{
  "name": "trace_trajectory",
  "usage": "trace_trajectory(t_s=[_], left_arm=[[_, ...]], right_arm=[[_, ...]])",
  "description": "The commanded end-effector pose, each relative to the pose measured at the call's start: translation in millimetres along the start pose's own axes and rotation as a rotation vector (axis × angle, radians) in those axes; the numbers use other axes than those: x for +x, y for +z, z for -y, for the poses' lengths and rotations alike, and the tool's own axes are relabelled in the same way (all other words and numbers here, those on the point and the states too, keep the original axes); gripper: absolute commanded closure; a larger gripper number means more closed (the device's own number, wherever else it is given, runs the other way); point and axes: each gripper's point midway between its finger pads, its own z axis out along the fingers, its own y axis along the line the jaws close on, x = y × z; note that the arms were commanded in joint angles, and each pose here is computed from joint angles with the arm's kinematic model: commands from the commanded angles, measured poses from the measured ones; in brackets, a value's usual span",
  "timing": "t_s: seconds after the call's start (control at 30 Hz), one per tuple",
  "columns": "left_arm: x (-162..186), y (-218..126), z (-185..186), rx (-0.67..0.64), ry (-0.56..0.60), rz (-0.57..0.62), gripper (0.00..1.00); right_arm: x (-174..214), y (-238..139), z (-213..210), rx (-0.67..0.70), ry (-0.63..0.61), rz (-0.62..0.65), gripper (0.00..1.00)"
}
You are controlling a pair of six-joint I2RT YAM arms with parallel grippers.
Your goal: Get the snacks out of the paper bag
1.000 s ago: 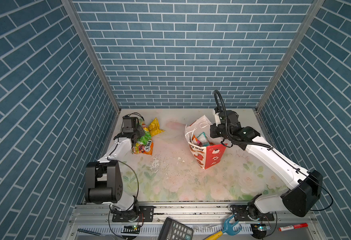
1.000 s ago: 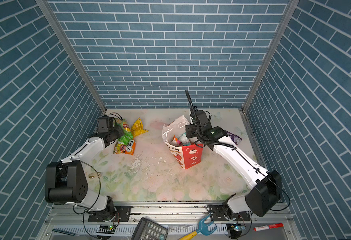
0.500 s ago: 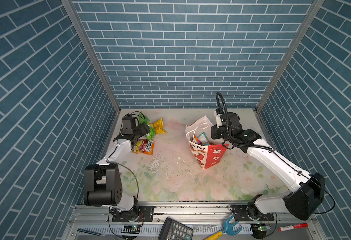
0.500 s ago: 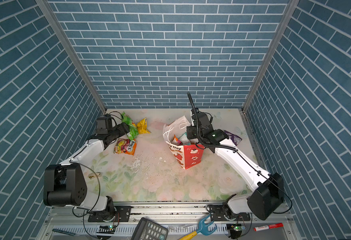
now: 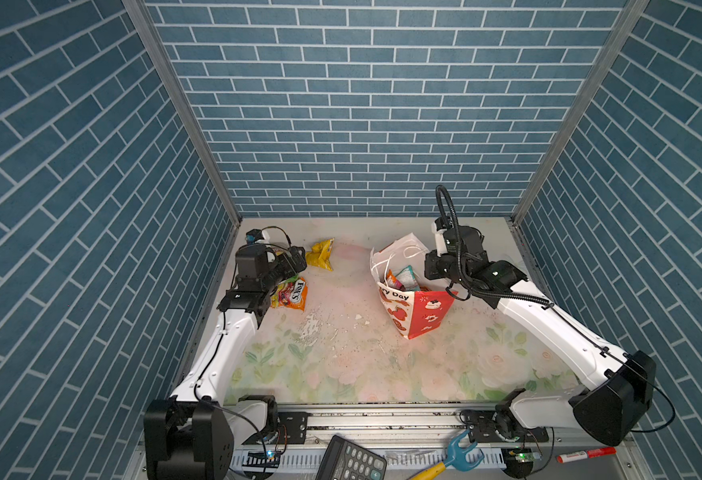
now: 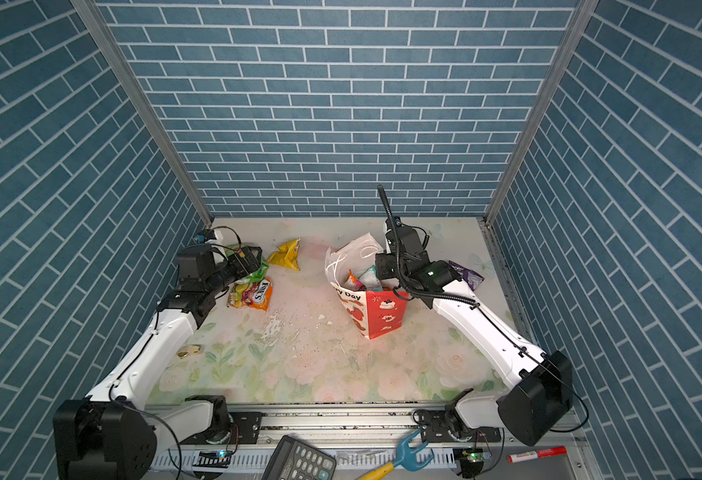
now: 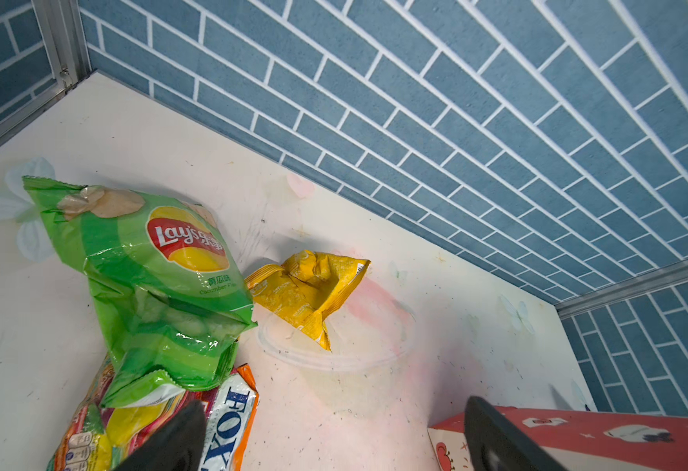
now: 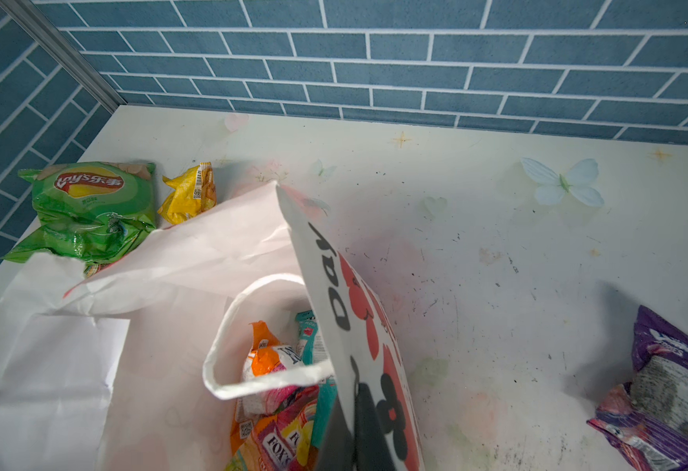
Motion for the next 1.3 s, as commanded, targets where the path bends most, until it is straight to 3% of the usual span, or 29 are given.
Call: trace_trajectory(t_s=[0.0, 0.33, 0.5, 0.67, 1.0, 1.27], left_arm=[[8, -13, 5, 0.018, 0.004, -0.016, 0.0], [29, -36, 40, 0.139, -0.004, -0.08, 0.0], [36, -48, 55, 0.169, 0.013, -0.115, 0.0], [35, -60, 62, 0.186, 0.024, -0.125, 0.0], [18, -80, 85, 0.237, 0.062, -0.158, 0.0], [-3, -99, 124, 0.343, 0.057, -0.136, 0.0]], right_arm=[[8, -3, 7, 0.026, 0.043, -0.014, 1.0], [9, -3, 11, 0.054, 0.075, -0.034, 1.0], [3, -12, 13, 0.07, 0.074, -0.04, 0.62], [-7, -20, 7, 0.04, 0.079, -0.037, 0.47], [-9, -37, -3, -0.033, 0.106, -0.018, 0.45], [-7, -31, 3, 0.009, 0.06, -0.051, 0.44]])
